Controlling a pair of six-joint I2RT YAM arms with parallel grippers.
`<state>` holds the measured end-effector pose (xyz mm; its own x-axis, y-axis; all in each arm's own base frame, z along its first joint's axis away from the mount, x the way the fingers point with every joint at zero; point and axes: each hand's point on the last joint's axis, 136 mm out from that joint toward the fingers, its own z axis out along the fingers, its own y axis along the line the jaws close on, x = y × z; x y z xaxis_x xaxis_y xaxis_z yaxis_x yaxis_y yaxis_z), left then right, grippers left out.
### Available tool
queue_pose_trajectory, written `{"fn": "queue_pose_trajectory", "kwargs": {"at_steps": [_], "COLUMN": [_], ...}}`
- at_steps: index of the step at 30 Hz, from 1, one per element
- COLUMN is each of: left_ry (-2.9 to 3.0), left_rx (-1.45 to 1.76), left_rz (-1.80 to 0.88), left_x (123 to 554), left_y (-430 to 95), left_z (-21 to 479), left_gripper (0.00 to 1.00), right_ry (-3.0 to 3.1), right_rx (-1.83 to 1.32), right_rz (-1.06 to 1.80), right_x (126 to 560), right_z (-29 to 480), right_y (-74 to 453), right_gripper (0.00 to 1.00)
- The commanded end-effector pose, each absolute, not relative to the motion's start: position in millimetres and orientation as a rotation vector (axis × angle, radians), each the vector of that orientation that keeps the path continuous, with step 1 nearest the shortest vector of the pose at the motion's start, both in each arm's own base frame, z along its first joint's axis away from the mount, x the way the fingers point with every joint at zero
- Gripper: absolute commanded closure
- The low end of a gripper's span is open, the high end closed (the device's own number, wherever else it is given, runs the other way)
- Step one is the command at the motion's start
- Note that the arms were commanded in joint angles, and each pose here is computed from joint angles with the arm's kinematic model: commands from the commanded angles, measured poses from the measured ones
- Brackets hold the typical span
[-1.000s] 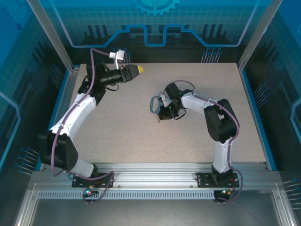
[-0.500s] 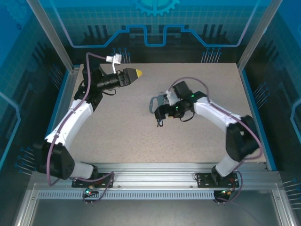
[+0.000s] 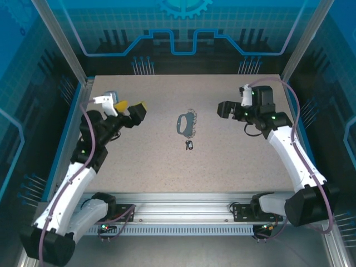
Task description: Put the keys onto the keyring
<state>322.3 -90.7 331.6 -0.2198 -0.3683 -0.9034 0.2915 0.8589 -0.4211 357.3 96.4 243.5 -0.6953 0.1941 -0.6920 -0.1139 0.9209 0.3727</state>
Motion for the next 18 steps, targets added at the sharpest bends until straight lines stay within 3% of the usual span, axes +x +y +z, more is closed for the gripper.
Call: {"fn": "queue_pose_trajectory", "kwargs": {"at_steps": [1,10,14,18], "left_ry": [1.698,1.707,1.763,1.745], "left_rx": [-0.151,-0.247,-0.300,-0.258], "left_rz": [-0.209,0.004,0.029,0.010], "left_x": [323.8,329.4,339.5,357.3], "left_y": [-35.0,14.1,29.8,25.8], "left_z": [303.3,198.6,148.7,130.8], "left_gripper": [0.01,0.01,0.01,0.01], "right_ry": [2.144,2.068,2.026,1.981], "right_rx": [0.198,0.172,0.125,0.073], "right_rz": [0.255,-0.147,-0.216,-0.187], "right_x": [371.8,356.9,360.1,372.2], "right_z": [234.4,180.5,159.9,151.8], "right_y": [51.5,-9.6,-19.4,-18.8], "right_gripper": [0.00,0.00,0.00,0.00]}}
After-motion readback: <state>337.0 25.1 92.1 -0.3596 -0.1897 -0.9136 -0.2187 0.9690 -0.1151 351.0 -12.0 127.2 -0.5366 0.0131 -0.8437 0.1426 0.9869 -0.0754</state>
